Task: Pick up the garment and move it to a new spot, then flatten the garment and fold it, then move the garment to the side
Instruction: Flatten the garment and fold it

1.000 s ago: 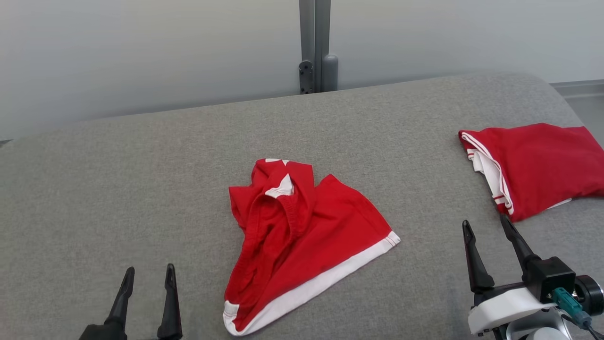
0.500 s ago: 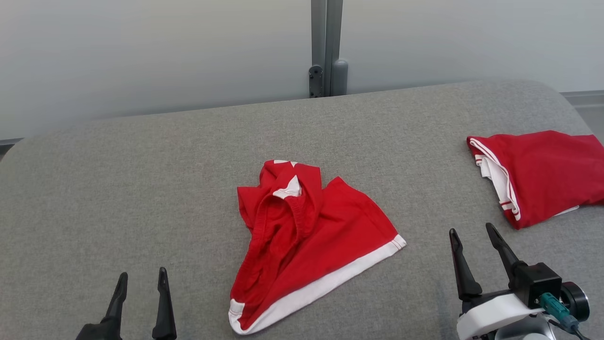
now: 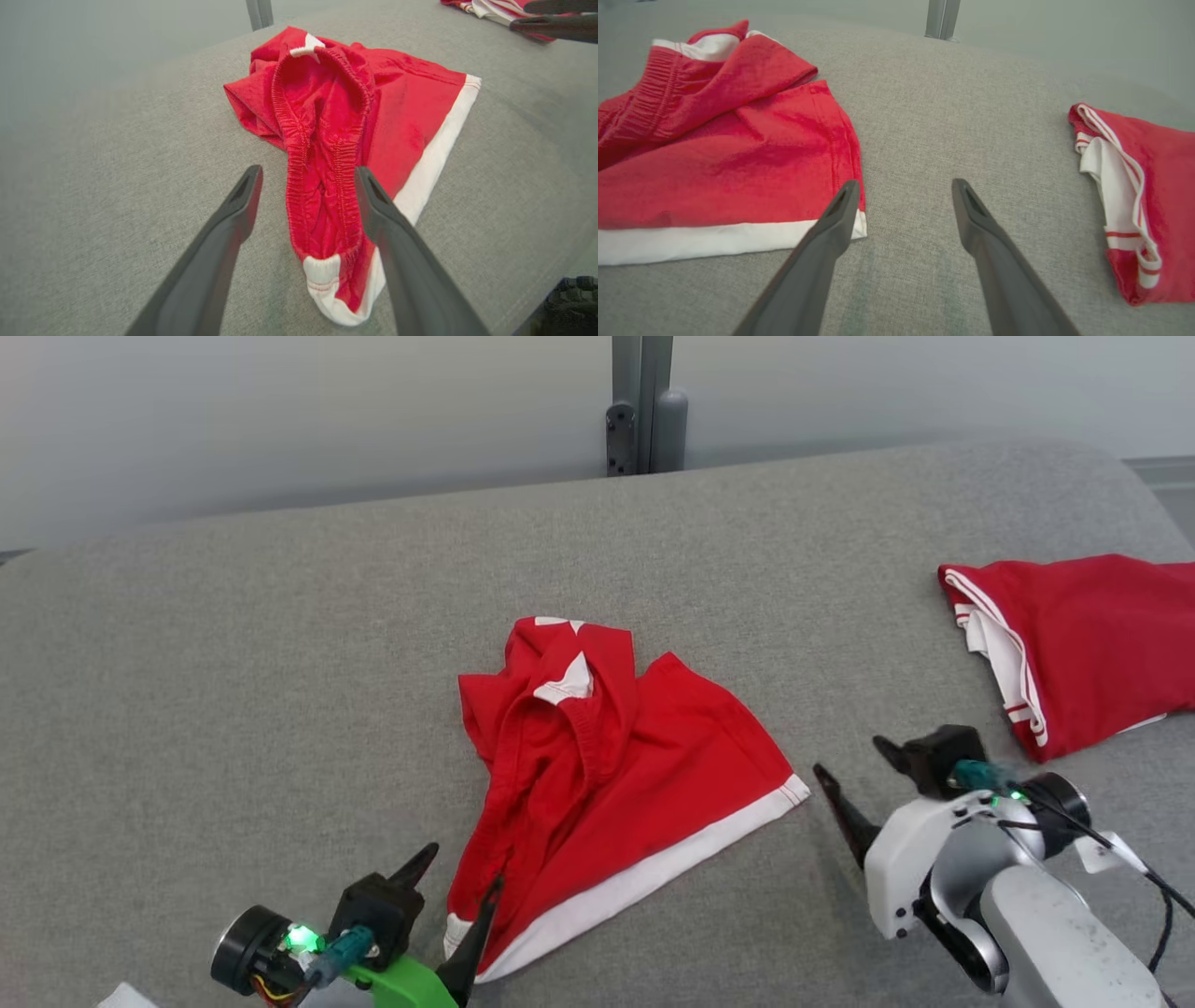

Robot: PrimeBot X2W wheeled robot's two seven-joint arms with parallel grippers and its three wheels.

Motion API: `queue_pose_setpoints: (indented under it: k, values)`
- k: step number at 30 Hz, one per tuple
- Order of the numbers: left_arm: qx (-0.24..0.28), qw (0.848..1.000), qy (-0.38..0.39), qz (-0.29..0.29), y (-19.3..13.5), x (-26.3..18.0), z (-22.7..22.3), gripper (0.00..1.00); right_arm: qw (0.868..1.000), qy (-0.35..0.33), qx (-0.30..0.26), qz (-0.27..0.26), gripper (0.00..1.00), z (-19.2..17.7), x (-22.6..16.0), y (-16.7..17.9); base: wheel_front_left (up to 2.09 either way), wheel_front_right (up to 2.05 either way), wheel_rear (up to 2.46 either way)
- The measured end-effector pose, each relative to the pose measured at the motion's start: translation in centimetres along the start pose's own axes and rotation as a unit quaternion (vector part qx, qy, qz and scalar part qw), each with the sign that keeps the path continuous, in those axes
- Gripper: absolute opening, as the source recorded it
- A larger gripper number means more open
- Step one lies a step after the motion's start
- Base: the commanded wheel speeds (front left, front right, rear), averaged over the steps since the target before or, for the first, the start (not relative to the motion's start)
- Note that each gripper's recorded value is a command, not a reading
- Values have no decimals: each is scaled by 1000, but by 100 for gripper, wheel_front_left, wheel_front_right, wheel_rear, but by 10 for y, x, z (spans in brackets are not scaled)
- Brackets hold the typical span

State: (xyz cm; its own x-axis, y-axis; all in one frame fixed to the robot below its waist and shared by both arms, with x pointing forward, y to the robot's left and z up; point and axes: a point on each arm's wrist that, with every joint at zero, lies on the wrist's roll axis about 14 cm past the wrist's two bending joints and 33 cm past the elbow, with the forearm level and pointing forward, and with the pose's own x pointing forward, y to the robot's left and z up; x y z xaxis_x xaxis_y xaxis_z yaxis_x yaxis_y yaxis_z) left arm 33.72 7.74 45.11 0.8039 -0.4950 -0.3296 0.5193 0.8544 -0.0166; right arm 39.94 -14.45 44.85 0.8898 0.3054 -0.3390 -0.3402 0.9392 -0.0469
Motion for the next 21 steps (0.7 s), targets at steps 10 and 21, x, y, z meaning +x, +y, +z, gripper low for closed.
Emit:
queue_pose_setpoints:
  k: [10,21]
  values:
    - [-11,991,114,-70,-9,5,-37,100,990,115,14,82,100,-53,28,29,0,0,0]
    - [-13,983,160,-87,-10,4,-58,100,989,111,22,93,100,-56,38,33,0,0,0]
